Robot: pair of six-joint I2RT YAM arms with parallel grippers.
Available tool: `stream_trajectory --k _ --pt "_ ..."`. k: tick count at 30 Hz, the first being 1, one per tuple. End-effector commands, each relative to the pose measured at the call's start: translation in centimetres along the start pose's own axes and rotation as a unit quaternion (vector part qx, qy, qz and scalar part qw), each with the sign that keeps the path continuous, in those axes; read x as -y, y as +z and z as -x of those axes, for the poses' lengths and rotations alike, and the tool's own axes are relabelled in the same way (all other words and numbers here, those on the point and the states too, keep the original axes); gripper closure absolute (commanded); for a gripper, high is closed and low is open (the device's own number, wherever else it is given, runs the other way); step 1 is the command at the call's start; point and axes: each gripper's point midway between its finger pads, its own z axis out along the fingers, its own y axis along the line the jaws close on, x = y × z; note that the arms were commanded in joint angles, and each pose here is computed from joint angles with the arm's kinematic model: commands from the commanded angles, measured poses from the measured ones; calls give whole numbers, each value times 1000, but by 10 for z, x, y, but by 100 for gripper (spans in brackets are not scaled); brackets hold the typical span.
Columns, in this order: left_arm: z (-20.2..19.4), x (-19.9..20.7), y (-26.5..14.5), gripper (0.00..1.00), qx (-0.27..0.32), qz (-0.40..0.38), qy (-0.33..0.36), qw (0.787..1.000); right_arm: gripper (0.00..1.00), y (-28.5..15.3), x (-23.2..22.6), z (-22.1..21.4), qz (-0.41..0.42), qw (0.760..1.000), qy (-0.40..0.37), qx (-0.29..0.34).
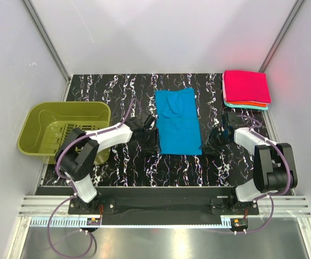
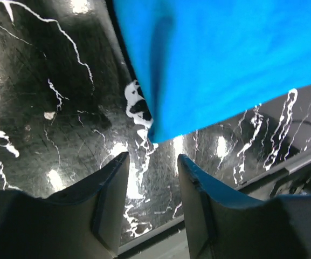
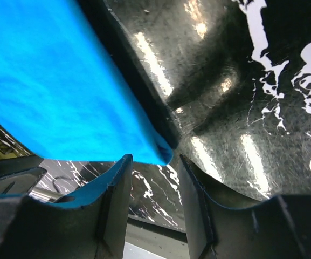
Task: Fold and stack the t-shirts
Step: Fold the tshirt
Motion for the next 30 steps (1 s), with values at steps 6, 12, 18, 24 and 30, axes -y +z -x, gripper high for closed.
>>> stream_trajectory --k 6,12,18,24,30 --pt "6 7 29 82 20 -14 -6 1000 53 14 -6 6 24 1000 3 15" --pt "-11 0 27 98 10 -4 -18 1000 53 22 -6 -8 27 1000 2 -3" --pt "-22 -5 23 99 6 3 -22 1000 62 21 0 -12 19 1000 -2 5" --pt "-20 -20 9 71 19 49 -18 998 100 22 3 -21 23 1000 -10 1" --pt "-22 -12 -14 55 44 27 -42 998 100 13 1 -37 36 999 -17 5"
